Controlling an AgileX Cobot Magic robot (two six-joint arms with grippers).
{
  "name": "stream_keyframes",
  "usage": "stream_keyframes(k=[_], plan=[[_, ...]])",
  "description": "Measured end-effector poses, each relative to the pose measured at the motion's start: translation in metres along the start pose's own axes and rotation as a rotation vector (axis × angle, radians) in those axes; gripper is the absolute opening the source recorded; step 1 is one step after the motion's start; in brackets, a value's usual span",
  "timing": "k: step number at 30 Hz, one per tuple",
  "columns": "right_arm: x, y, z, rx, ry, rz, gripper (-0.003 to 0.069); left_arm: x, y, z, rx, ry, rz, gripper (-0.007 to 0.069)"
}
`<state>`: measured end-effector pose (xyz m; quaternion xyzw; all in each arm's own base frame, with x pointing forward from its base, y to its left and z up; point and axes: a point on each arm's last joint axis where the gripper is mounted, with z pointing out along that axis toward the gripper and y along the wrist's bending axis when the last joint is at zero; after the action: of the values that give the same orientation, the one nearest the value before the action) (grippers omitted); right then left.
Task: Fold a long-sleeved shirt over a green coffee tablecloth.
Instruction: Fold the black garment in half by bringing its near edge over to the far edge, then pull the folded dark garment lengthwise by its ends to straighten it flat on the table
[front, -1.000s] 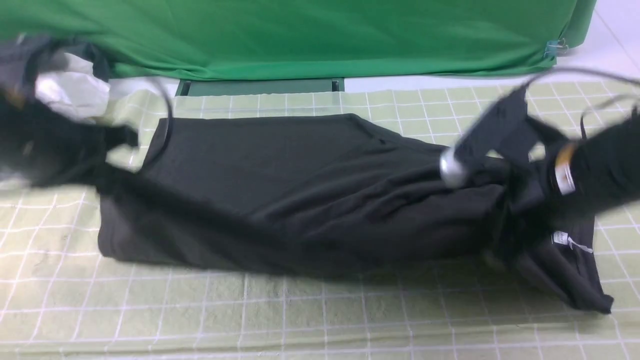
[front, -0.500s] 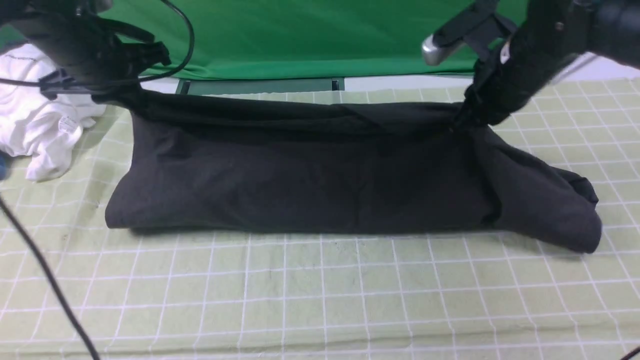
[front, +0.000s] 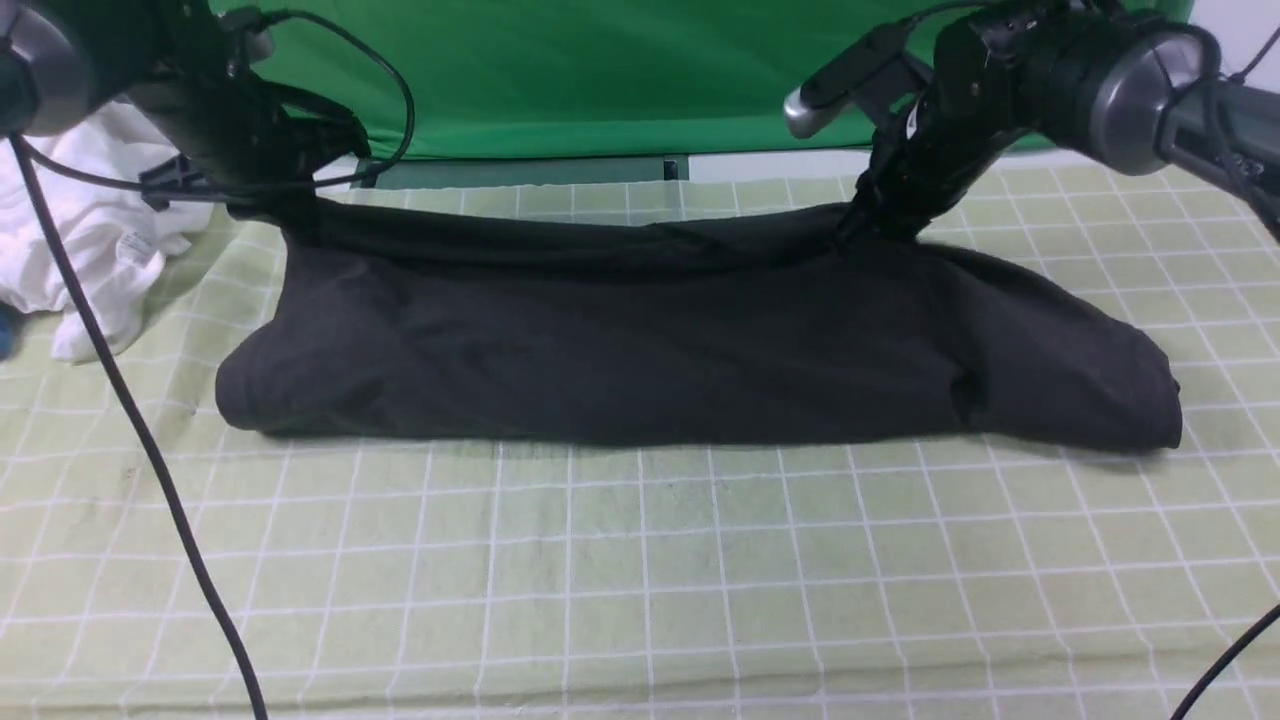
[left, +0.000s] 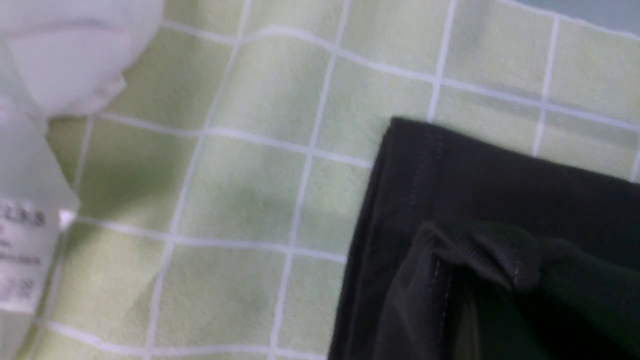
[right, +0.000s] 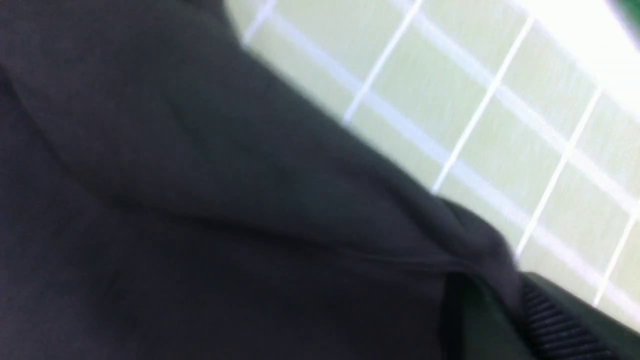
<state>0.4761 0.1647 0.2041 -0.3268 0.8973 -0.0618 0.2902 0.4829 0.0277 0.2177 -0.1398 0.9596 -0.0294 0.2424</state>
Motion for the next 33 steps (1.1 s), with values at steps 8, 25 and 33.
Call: stream_keyframes(k=[8,25,33], plan=[[-0.007,-0.007,-0.023,0.020,-0.026,0.002,0.0354,-0.015,0.006,-0.014,-0.085,-0.063,0.073,0.0323],[-0.002,-0.026,-0.156,0.028,0.054,0.050,0.0006,0.049,-0.149,-0.017,0.285,0.186,0.429,0.0008],[0.001,-0.024,-0.158,0.005,0.091,0.057,0.0008,0.076,-0.167,0.044,0.245,0.232,0.477,0.0003]])
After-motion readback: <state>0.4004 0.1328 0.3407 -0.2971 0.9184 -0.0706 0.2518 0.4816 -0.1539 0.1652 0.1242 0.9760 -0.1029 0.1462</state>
